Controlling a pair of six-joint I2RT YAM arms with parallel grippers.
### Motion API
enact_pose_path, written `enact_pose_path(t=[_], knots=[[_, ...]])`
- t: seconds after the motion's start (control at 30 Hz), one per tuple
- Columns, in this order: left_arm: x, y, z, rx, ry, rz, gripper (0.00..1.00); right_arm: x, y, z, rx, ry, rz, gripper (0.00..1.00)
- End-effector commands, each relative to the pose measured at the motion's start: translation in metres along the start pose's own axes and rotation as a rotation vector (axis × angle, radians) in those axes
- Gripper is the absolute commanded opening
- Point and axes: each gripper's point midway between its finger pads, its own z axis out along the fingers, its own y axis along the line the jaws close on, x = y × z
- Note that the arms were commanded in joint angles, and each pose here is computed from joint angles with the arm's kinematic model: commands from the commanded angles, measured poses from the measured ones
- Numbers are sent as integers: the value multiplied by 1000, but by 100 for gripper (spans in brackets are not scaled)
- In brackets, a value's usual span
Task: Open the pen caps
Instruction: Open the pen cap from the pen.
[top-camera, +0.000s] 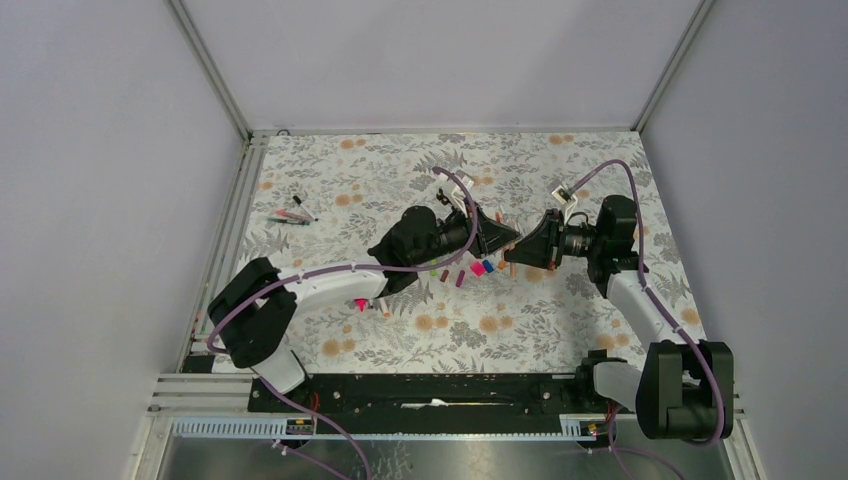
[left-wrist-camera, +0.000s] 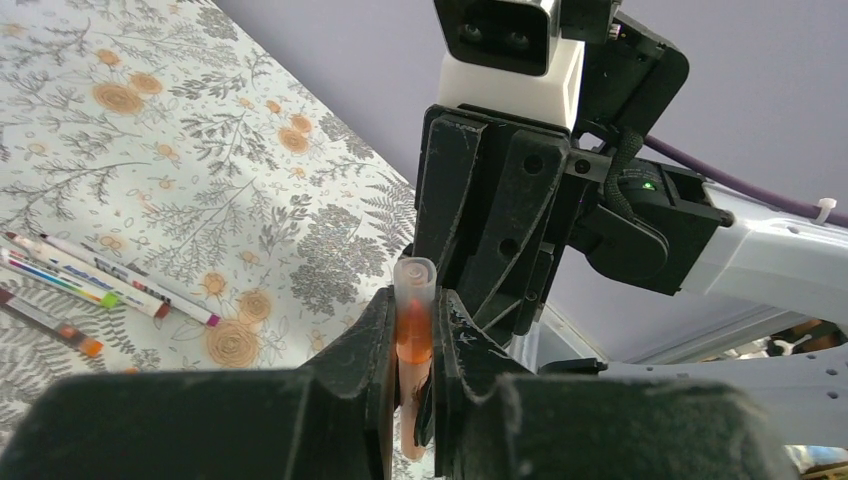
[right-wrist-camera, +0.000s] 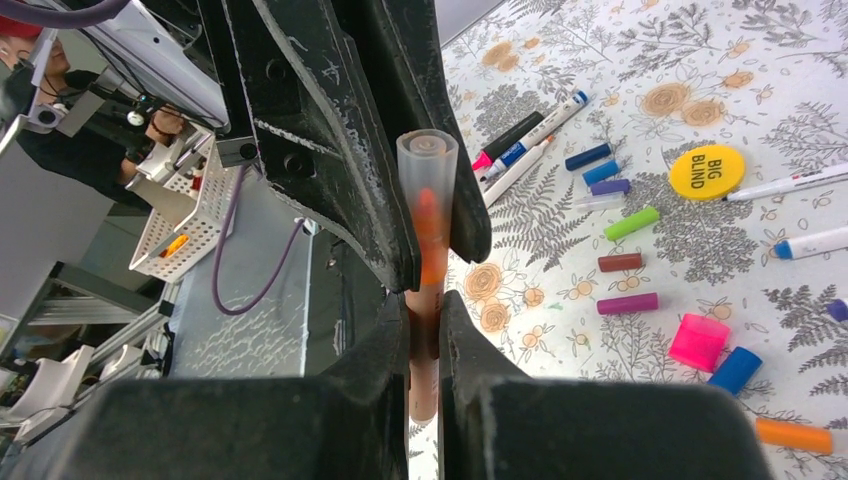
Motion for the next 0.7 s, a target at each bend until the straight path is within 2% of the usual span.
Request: enact_pose_path(t=[0.0,0.4,0.67], knots=[[-184,-54,-19,86,-583,182,0,34,15,0,-113,57,134,0],[-216,-61,-41,61,-665,297,0,39,11,1,-124,63,159,0],[-244,-58,-54,10,-791,230,0,43,12,3,-128,69,165,0]])
